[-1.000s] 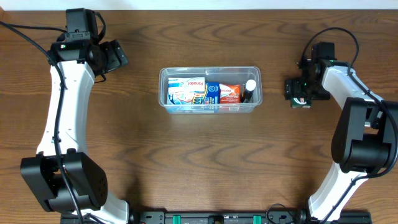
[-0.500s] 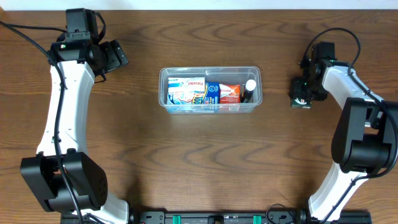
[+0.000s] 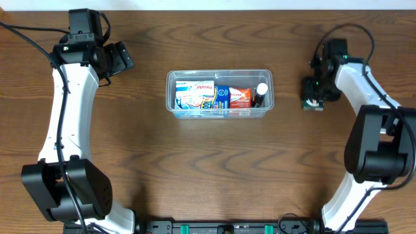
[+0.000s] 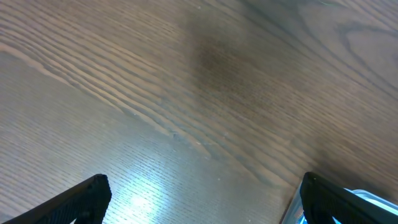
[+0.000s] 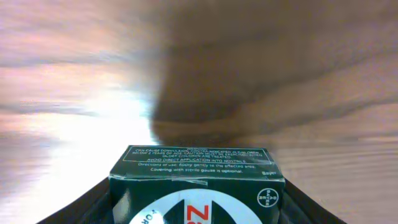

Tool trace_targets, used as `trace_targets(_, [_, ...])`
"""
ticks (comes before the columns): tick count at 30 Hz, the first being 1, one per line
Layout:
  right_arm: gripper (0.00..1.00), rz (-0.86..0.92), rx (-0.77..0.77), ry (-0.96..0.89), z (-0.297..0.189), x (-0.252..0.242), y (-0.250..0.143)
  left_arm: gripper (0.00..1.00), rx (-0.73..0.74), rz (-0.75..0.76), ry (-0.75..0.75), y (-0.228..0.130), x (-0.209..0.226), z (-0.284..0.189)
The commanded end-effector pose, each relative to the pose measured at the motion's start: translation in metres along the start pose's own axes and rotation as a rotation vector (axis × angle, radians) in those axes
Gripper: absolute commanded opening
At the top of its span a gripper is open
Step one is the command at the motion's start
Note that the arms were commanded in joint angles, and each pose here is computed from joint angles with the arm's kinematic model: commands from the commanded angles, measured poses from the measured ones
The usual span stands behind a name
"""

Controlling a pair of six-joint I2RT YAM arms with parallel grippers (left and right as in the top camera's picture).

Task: Pack container
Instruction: 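Lower the right gripper onto the green Zam-Buk box and grasp it, then lift the green box and carry it over the container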

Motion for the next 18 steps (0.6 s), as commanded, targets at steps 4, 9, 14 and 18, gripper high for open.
trace_targets(4, [0.57,-0.181,-0.335,0.057,-0.147,0.057,0.032,0.98,0.0,-0.004,0.007,0.001,0.001,0.001])
trace_targets(9, [0.57,-0.381,-0.462,0.118,-0.209,0.114,0.02,0.98,0.0,-0.004,0.007,0.001,0.001,0.001])
trace_targets(14, [0.57,-0.578,-0.488,0.181,-0.217,0.175,-0.004,0.98,0.0,-0.004,0.007,0.001,0.001,0.001])
trace_targets(18, [0.58,-0.62,-0.469,0.218,-0.209,0.213,-0.02,0.98,0.0,-0.004,0.007,0.001,0.001,0.001])
Point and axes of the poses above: each gripper's point midway between its finger pads, its own z axis out along the fingers, its own x axis along the line the jaws close on, y = z × x, the point moved 10 cm from there along -z, back along the fingers, and after that the axes turned 4 degrees about z, right-handed, at the moved point
